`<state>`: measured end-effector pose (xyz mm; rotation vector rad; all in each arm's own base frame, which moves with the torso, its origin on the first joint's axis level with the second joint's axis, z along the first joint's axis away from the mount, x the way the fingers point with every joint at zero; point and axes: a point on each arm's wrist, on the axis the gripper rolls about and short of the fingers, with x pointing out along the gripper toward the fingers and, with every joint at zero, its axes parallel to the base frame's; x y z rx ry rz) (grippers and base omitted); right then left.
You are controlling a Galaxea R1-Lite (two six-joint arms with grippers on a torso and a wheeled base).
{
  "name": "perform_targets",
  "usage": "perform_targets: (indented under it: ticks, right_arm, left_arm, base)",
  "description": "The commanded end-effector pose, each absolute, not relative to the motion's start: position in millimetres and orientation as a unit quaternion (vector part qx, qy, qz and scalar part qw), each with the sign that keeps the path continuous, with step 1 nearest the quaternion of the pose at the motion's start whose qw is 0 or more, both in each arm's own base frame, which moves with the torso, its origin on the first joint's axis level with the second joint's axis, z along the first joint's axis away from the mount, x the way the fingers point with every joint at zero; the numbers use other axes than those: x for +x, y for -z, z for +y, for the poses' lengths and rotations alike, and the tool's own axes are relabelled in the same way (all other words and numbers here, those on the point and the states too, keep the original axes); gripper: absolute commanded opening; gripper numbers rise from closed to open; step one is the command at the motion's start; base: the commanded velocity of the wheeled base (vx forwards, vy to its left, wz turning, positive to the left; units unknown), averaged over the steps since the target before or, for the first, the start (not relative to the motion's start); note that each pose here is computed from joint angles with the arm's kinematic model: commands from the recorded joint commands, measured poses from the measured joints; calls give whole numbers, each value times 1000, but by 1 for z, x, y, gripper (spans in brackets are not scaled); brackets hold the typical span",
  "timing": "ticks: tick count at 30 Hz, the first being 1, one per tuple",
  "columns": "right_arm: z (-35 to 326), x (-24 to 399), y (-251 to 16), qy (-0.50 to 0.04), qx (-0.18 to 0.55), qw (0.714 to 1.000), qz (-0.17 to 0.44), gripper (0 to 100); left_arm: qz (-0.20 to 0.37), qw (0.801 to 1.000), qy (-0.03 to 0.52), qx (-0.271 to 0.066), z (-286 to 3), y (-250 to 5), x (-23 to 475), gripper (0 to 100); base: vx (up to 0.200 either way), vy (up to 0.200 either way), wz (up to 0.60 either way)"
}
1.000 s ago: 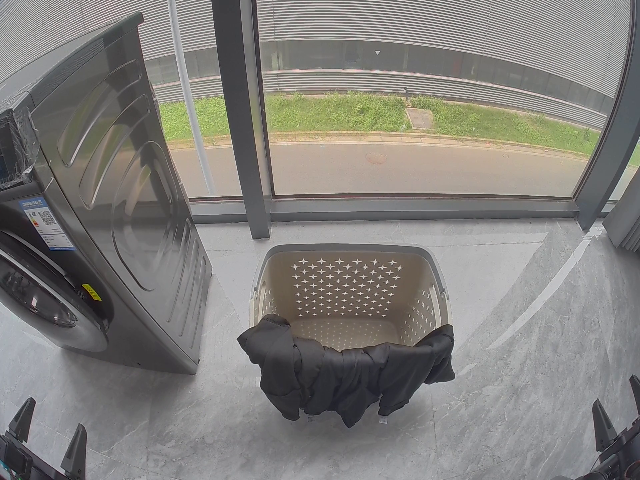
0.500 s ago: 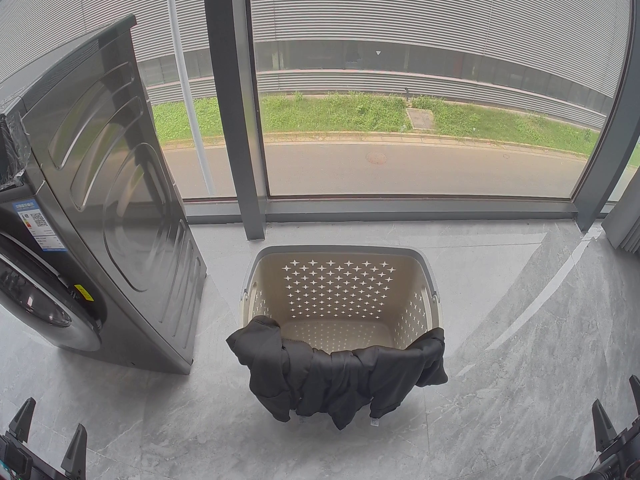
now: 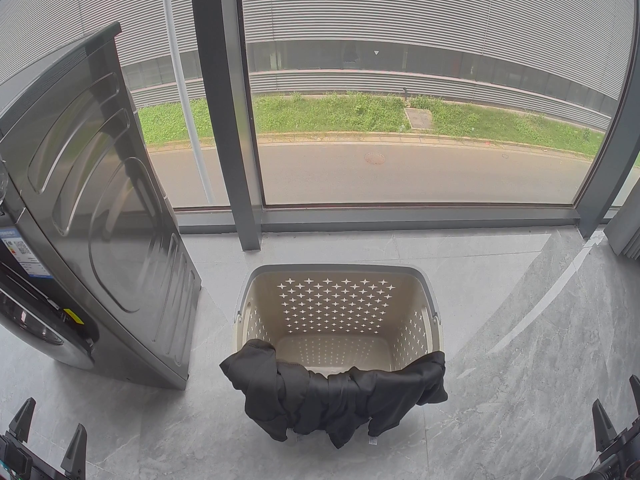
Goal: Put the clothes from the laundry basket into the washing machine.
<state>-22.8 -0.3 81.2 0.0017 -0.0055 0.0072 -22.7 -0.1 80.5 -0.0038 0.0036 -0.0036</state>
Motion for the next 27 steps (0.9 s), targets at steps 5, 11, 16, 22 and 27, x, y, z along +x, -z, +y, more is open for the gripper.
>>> perform_targets:
  ticks: [5,11,16,22,27]
  right_arm:
    - [0,-22,-76,-4,1,1000,3,100]
    - [0,-22,-76,-4,1,1000,3,100]
    - [0,-22,-76,-4,1,1000,3,100]
    - [0,-22,-76,-3,1,1000,3,100]
    - [0,-22,-76,-4,1,1000,3,100]
  left_arm:
    - [3,1000,2,-4,0,-75,-23,100]
    - [3,1000,3,-4,0,-75,-23,100]
    - [3,1000,2,-5,0,-75,-23,100]
    - [3,1000,5,-5,0,-76,-23,100]
    - [3,1000,5,-6,0,-76,-23,100]
  base:
    - [0,0,0]
    - [167,0,0]
    - [40,0,0]
    - [33,0,0]
    - [200,0,0]
